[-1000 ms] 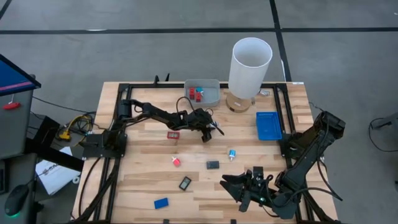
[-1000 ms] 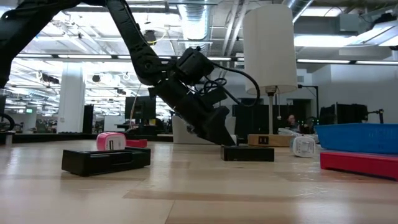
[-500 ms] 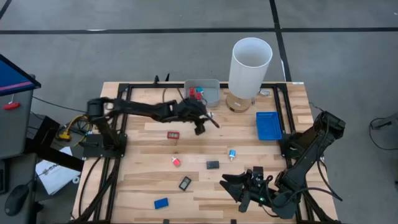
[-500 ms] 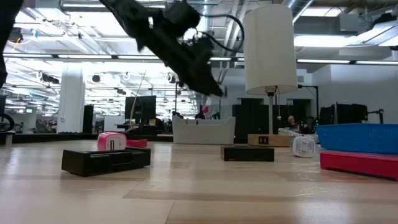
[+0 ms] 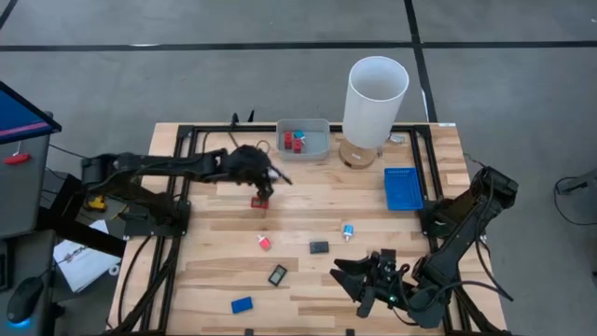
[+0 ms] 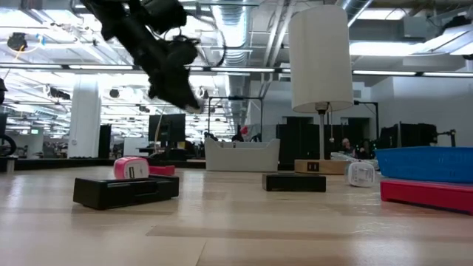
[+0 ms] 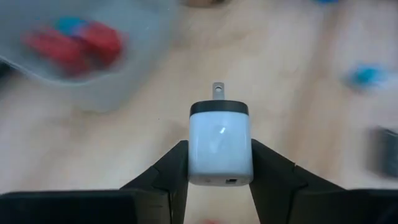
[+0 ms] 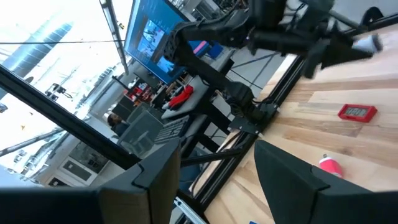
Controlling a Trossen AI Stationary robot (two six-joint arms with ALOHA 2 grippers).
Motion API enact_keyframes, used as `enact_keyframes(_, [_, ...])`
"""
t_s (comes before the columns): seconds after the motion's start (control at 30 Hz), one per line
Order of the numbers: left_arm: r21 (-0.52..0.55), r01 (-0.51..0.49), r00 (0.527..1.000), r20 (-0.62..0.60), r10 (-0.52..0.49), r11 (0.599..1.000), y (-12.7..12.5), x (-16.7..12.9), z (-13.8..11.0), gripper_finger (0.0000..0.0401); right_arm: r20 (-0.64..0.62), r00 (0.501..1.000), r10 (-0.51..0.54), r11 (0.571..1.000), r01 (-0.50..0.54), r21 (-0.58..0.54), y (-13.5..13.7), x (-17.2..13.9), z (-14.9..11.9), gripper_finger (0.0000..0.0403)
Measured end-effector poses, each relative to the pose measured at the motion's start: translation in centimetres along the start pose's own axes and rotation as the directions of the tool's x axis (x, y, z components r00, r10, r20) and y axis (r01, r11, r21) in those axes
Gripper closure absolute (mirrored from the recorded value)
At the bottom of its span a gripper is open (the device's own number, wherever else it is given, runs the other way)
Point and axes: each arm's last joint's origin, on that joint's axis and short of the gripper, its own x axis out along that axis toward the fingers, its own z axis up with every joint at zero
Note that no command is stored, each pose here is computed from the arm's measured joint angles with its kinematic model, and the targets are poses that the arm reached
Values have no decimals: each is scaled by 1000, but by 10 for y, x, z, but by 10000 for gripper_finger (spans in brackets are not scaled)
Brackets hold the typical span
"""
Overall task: Pick & Place Office items
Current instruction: Put the white charger adapter into the gray bin
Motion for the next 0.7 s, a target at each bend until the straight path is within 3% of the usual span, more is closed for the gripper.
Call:
enact_keyframes(0.1, [-76, 79, 995, 65, -74, 994, -8, 4, 1, 277, 10, 1000, -6, 1000, 6, -6, 0, 1, 2, 205])
enact_keyframes(0.3, [-191, 104, 981, 181, -69, 976, -5, 27, 29, 277, 34, 999, -24, 1000, 24, -8, -1, 5, 4, 205])
enact_keyframes(0.47, [-243, 91, 984, 173, -49, 966, 8, 63, 63, 277, 39, 999, -29, 1000, 29, -1, -2, 8, 5, 205])
enact_keyframes(0.7, [-350, 24, 990, 137, 26, 936, 46, 109, 102, 277, 63, 997, -44, 999, 44, 2, -2, 8, 5, 205])
